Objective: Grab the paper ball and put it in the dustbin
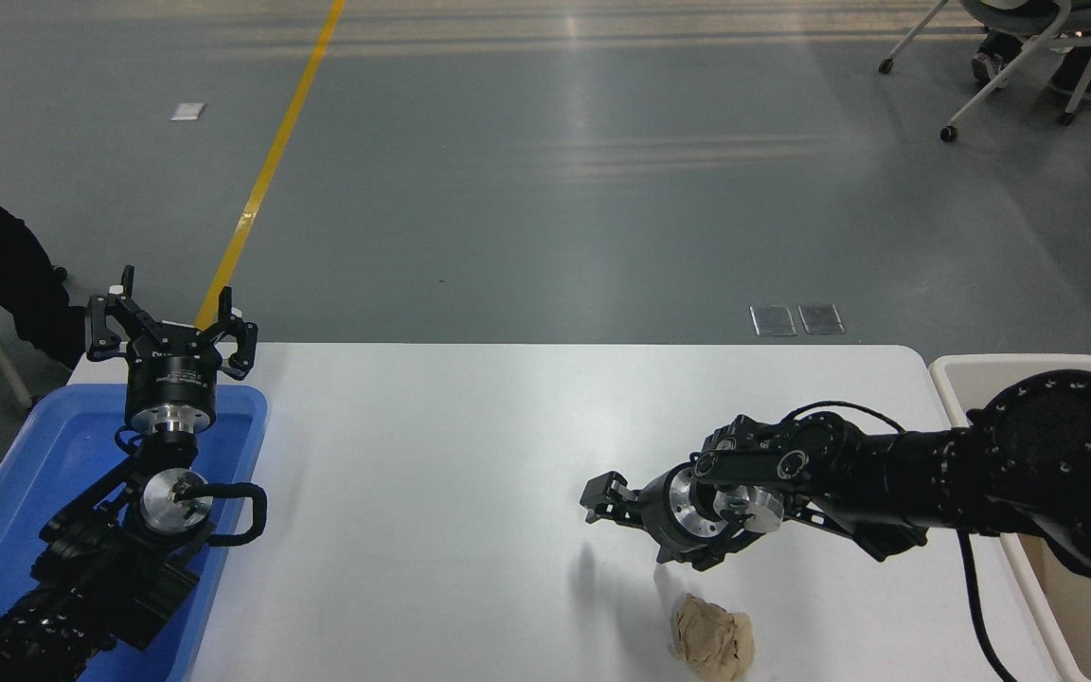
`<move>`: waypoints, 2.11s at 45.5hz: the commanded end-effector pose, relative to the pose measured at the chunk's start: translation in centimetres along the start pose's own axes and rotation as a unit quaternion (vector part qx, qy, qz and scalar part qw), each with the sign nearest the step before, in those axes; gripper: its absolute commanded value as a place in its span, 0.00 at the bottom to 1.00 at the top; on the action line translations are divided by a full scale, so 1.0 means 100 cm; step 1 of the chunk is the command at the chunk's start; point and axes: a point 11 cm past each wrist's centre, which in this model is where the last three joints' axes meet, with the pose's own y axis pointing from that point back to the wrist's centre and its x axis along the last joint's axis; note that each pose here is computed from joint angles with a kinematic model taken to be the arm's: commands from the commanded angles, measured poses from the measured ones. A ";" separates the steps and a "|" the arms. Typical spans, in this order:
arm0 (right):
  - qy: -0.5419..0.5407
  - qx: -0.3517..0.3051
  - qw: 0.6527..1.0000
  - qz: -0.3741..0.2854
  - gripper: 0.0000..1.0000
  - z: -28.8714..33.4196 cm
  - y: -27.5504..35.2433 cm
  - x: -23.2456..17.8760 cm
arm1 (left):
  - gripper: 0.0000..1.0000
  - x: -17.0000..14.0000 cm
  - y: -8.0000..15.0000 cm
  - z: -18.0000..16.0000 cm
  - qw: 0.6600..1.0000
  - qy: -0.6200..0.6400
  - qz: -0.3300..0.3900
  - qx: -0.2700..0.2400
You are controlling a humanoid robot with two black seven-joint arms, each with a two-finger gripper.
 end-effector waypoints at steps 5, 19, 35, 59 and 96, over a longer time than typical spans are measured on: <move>-0.008 -0.003 1.000 0.003 1.00 0.005 -0.003 0.001 | 0.99 0.000 0.000 0.000 1.000 0.000 0.000 0.000; 0.007 0.006 1.000 0.005 1.00 -0.010 0.006 0.008 | 0.99 0.000 0.000 0.001 1.000 0.000 0.000 -0.001; 0.145 0.028 0.989 0.004 1.00 -0.095 0.097 0.023 | 0.99 0.000 0.000 0.001 1.000 0.001 0.000 -0.001; 0.272 -0.077 0.956 0.086 1.00 -0.075 0.318 0.070 | 0.99 0.000 0.000 0.001 1.000 0.000 0.001 -0.002; 0.377 -0.256 0.888 -0.066 1.00 -0.009 0.290 0.020 | 0.99 0.000 0.000 0.001 1.000 0.000 0.001 -0.002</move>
